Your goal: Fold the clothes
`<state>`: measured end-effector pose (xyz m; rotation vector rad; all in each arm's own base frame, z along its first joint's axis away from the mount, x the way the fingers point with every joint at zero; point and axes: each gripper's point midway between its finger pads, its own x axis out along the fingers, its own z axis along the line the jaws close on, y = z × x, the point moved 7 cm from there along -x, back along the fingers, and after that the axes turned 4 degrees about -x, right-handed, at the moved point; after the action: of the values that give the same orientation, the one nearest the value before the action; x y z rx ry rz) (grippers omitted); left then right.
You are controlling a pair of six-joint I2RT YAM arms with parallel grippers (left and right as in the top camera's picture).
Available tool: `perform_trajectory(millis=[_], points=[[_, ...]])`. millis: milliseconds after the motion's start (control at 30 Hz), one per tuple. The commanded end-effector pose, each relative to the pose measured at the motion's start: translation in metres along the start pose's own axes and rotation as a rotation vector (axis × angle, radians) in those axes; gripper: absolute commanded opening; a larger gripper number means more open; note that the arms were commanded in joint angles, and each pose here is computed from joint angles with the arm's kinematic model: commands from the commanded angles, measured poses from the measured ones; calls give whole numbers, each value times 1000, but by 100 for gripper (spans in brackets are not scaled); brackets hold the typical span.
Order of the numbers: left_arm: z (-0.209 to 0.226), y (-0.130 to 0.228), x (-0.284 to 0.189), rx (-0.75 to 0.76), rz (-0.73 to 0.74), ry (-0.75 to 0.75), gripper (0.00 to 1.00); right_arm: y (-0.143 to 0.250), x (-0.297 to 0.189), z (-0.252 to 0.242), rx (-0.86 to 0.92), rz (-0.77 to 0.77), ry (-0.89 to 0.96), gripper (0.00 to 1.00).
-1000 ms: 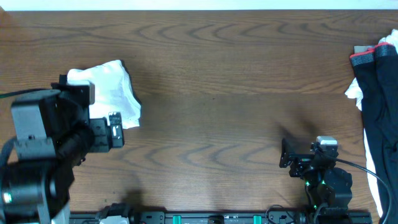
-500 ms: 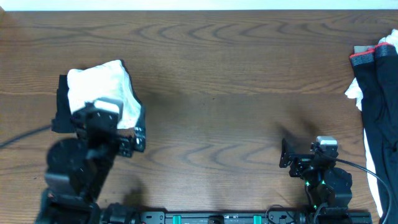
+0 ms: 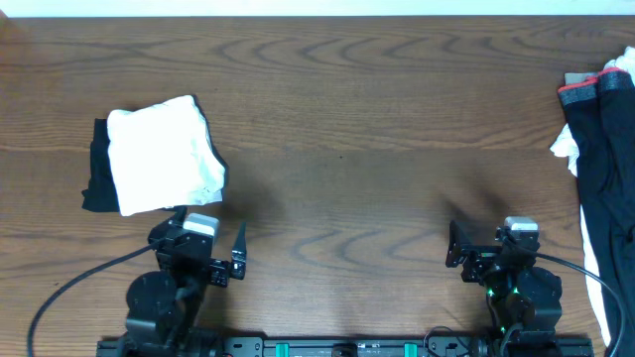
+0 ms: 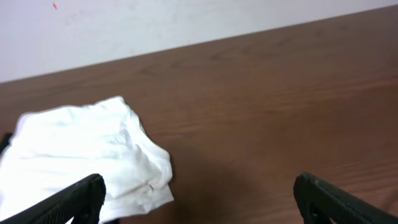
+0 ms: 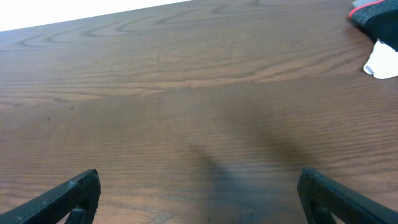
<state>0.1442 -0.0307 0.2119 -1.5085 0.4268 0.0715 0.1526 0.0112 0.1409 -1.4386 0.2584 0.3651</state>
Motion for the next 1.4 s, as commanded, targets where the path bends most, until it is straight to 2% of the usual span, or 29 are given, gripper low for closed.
perform_trajectory(millis=[0,433,1367], points=[[-2,14,6,-4,-25,18,98,0,0,-1,13,-6,3,99],[-2,57,37,-21,-44,28,98,0,0,-1,13,-6,3,99],[-2,57,38,-21,-46,28,98,0,0,-1,13,-6,3,99]])
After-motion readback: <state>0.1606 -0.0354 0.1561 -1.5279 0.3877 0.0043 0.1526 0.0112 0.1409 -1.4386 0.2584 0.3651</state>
